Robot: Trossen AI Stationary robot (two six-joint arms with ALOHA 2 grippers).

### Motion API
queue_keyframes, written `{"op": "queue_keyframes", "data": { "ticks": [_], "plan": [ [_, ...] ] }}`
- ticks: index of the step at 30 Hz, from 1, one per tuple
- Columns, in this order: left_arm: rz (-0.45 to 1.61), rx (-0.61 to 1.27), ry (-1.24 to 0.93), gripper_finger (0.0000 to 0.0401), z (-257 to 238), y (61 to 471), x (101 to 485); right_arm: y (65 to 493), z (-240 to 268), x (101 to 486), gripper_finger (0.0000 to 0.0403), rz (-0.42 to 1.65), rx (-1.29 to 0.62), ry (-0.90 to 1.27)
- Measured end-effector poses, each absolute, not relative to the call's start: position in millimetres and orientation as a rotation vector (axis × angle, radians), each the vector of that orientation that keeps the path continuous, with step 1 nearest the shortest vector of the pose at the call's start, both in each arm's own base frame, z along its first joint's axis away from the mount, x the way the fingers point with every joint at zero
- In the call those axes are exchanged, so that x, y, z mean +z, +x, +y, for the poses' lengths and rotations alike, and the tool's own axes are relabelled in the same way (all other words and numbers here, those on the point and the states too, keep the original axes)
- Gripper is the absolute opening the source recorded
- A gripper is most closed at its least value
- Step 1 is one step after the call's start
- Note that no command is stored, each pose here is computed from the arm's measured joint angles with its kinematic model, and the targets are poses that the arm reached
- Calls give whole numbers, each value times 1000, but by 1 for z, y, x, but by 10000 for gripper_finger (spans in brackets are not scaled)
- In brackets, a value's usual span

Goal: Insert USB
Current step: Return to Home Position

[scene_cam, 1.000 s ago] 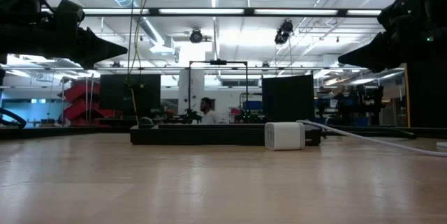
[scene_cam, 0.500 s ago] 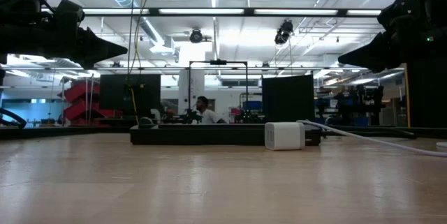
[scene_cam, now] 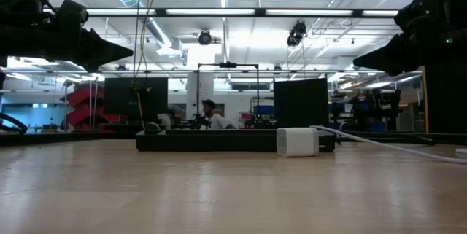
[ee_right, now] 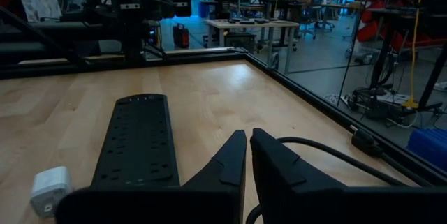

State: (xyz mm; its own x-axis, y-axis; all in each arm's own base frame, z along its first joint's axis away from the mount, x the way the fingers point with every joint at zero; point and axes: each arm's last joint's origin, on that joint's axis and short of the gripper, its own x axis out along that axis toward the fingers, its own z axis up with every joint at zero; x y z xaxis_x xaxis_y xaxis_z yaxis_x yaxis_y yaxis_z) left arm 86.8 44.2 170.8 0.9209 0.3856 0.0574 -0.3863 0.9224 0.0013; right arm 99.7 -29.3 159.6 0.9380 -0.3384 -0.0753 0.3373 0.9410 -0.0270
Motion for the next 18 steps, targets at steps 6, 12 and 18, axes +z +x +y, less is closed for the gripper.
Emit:
{"op": "queue_keyframes", "data": {
  "ticks": [6, 12, 18],
  "plan": [
    [-57, 397, 13, 0, 44, 87, 171, 100, -29, 160, 9, 79, -345, -14],
    [-56, 397, 13, 0, 44, 87, 171, 100, -29, 160, 3, 79, -345, -14],
    [-56, 396, 13, 0, 44, 87, 171, 100, -29, 160, 4, 79, -345, -14]
  ]
}}
